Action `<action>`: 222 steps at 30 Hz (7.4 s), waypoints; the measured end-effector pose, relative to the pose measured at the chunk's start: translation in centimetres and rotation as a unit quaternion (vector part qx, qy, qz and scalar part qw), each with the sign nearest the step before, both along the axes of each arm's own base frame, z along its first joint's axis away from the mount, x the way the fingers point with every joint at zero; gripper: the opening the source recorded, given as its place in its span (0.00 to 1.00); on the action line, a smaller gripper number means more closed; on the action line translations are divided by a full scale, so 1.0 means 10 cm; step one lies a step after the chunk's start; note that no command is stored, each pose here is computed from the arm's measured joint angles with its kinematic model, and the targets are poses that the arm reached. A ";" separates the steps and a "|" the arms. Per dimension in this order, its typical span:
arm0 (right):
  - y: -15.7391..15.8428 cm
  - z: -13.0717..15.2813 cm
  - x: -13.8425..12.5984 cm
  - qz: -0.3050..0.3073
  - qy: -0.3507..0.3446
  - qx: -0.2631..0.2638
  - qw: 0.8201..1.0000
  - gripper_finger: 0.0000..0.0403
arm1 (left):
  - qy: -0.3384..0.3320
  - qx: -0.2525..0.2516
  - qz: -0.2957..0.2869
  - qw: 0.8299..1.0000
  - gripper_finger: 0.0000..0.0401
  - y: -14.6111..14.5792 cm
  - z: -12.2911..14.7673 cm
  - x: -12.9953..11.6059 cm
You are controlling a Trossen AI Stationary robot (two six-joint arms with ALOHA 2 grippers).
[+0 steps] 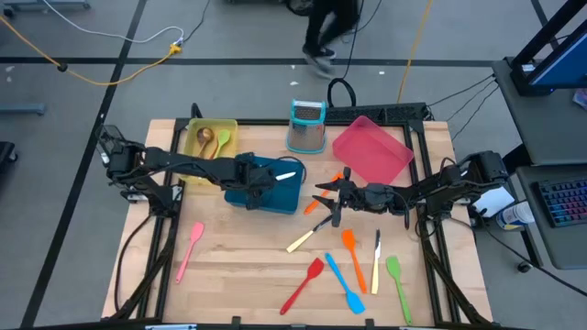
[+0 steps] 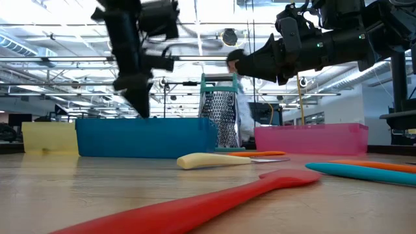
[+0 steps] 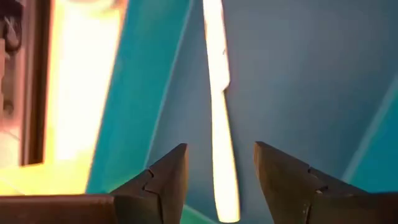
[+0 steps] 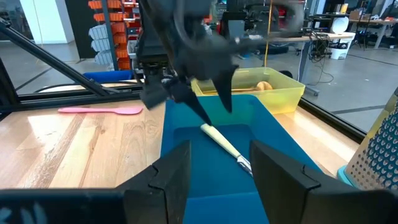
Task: Pick & Place Kitchen Items
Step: Put the top yellow table knife into the blue bin
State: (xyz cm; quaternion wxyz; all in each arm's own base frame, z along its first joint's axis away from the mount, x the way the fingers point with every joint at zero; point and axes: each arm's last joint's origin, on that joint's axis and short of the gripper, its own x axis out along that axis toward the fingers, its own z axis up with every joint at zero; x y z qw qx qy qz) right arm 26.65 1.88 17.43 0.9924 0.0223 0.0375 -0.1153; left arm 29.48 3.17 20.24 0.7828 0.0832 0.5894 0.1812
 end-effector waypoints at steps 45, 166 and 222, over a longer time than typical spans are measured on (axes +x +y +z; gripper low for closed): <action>0.17 -0.17 -0.03 0.242 0.086 -0.022 0.966 0.39 | -0.150 -0.064 0.015 0.987 0.47 -1.10 0.29 0.32; 0.08 0.27 1.24 0.245 -0.037 -0.280 0.927 0.11 | -0.370 -0.080 0.001 0.925 0.47 -1.17 1.31 -0.18; -0.89 -0.61 1.64 0.165 0.096 -0.114 0.975 0.12 | -0.423 -0.042 -0.067 0.903 0.47 -1.01 1.78 -0.67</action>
